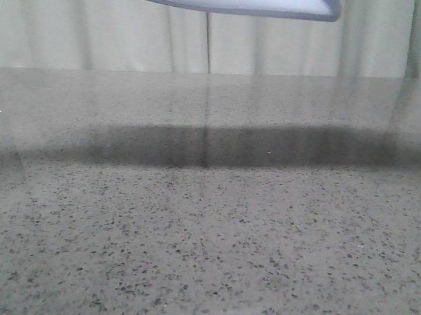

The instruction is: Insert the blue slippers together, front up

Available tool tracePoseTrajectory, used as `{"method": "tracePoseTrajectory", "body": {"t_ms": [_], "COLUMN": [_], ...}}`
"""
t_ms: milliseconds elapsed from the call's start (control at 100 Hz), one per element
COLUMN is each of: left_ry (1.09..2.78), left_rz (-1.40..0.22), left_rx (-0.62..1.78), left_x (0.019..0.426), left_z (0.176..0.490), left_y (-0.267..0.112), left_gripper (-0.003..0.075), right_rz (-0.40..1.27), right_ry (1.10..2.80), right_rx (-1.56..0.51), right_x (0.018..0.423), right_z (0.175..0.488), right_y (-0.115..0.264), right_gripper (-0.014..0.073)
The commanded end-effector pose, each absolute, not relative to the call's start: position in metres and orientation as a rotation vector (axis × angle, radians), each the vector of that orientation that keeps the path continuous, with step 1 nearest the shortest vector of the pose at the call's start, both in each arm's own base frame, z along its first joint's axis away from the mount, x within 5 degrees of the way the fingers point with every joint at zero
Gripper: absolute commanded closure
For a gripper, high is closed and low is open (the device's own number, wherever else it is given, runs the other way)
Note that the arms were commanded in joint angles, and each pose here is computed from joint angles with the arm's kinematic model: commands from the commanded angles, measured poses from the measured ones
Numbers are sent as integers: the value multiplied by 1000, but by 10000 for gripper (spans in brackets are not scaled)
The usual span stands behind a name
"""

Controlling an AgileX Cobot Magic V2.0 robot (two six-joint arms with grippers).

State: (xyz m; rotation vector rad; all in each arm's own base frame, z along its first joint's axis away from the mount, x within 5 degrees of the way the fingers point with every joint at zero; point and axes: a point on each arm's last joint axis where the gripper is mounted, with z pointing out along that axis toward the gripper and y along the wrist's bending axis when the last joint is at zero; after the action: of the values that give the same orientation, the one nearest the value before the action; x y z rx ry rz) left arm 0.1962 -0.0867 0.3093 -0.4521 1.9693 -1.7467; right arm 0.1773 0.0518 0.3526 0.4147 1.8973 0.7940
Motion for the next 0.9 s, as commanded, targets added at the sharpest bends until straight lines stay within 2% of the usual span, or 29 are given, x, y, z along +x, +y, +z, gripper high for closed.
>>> {"method": "tracePoseTrajectory", "body": {"t_ms": [0, 430, 890], "left_ry": [1870, 1890, 1889], "left_rz": [-1946, -1986, -1982], "left_rx": [-366, -317, -311], "left_x": [188, 183, 183], "left_z": [331, 332, 332], "left_y": [-95, -103, -103], "left_gripper": [704, 704, 704], "right_rz": [795, 736, 767], "right_ry": [1811, 1866, 1843], "right_rx": [398, 409, 335], "right_x": [184, 210, 212], "right_z": [367, 349, 350], "right_y": [52, 56, 72], "right_gripper": [702, 702, 702]}}
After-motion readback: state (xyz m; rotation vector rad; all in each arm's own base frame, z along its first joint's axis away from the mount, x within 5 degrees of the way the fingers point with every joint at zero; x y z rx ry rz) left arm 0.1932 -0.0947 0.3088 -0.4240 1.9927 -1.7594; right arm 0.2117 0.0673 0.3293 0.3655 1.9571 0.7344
